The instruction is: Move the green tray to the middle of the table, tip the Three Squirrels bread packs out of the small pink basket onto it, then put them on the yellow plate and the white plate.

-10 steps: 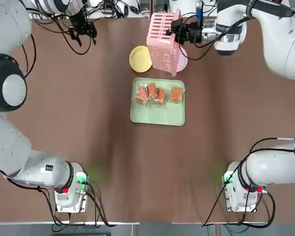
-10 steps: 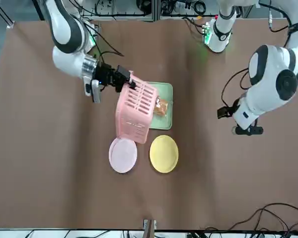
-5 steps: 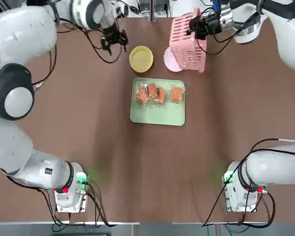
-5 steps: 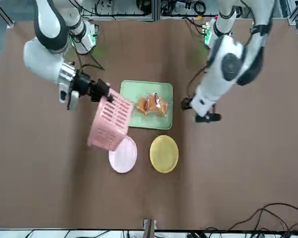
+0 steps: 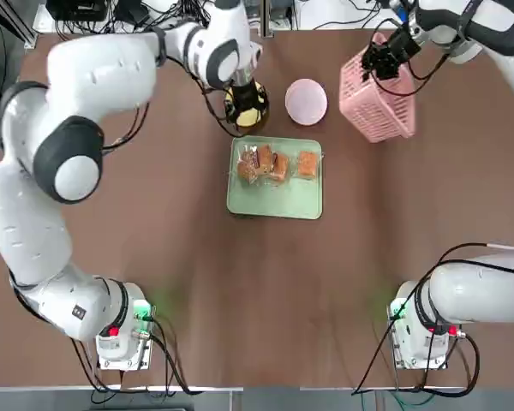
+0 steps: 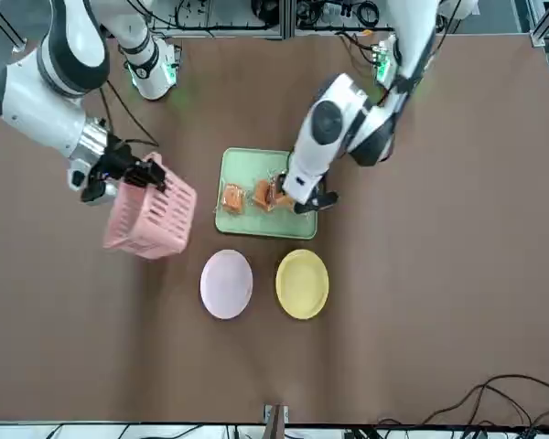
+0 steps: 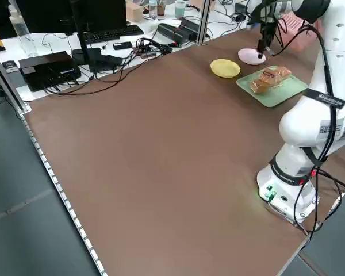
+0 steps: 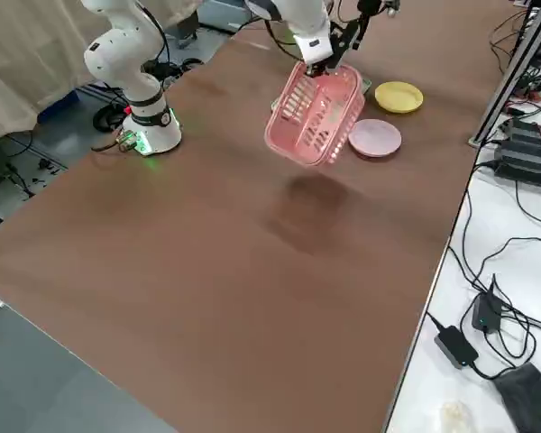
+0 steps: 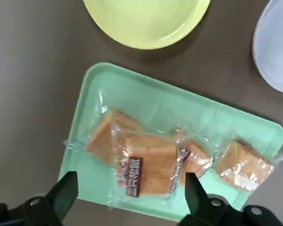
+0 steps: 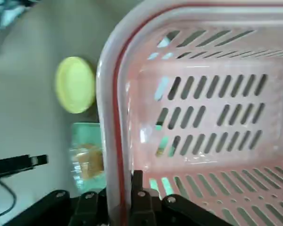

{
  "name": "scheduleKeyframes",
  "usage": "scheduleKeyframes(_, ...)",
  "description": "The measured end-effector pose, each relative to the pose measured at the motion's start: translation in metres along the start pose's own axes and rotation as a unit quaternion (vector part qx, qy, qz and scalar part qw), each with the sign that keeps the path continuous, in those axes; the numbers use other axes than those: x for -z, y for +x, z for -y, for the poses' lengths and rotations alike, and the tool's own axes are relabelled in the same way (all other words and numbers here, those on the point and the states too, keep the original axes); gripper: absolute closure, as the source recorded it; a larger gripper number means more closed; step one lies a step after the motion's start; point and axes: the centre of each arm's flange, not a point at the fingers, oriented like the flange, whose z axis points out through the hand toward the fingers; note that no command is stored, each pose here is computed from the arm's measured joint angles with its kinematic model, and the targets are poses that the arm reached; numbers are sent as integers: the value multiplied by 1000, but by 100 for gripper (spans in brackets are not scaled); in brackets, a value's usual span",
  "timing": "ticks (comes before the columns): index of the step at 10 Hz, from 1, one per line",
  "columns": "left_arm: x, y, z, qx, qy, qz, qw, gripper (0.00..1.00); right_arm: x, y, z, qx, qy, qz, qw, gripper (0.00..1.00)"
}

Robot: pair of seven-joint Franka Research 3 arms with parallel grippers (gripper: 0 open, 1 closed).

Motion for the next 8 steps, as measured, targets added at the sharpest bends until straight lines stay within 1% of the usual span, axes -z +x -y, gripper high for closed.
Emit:
scheduleKeyframes(1,-19,-6,-12,5,9,2,1000,0,7,4,-22,0,-46,0,999,93)
scheduleKeyframes(2,-36,-13,-21,13,16,7,1000,0,11,7,-38,2,-80,1,997,93)
scheduleKeyframes(3,-49,-17,-28,26,14,8,1000,0,10,8,-48,8,-108,4,994,93)
scheduleKeyframes(4,-57,-18,-30,33,9,7,999,0,2,11,-57,18,-139,13,990,93)
scheduleKeyframes(5,-62,-19,-30,34,12,9,999,0,-10,13,-64,29,-163,24,986,93)
scheduleKeyframes(6,-65,-21,-30,33,14,10,999,0,-25,16,-67,35,-173,33,984,93)
scheduleKeyframes(8,-71,-30,-31,27,20,12,999,0,-48,21,-73,40,-181,43,982,93)
